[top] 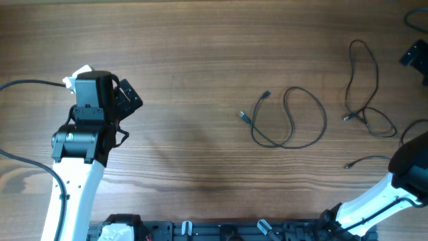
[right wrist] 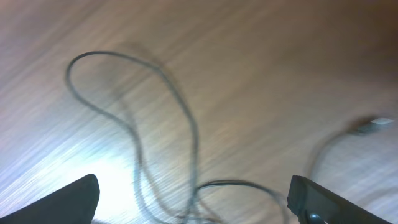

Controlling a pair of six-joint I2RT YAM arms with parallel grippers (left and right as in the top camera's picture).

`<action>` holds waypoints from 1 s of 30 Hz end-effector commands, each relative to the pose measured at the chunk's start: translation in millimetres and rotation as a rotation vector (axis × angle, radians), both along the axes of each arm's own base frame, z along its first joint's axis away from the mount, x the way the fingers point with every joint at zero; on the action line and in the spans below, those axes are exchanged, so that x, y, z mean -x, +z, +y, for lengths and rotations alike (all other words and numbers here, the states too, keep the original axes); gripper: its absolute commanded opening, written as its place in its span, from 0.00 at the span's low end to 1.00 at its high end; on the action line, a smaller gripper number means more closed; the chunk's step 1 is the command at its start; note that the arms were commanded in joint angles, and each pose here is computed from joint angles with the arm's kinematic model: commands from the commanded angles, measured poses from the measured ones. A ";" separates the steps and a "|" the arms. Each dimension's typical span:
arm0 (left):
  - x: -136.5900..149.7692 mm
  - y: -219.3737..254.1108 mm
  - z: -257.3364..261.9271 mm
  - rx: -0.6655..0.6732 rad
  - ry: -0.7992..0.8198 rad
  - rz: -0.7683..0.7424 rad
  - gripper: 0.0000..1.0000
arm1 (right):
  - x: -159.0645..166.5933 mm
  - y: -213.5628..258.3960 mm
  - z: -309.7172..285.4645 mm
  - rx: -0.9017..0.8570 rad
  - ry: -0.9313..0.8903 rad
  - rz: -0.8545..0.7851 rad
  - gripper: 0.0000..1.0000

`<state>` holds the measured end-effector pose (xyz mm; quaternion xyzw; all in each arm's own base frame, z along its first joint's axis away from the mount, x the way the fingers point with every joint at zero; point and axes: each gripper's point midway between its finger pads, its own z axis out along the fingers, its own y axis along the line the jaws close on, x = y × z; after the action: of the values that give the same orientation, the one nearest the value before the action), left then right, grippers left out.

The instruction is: Untangle cables

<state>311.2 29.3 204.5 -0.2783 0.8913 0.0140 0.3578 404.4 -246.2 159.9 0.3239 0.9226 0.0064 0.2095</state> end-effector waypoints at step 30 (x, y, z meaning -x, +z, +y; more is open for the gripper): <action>-0.1 5.7 0.6 -0.003 -0.007 -0.016 1.00 | 3.0 -89.2 311.9 -0.373 0.505 0.175 0.98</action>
<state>311.1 29.3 204.5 -0.2783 0.8913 0.0141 0.3577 412.2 55.6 86.8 0.0746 0.9694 0.2226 0.0721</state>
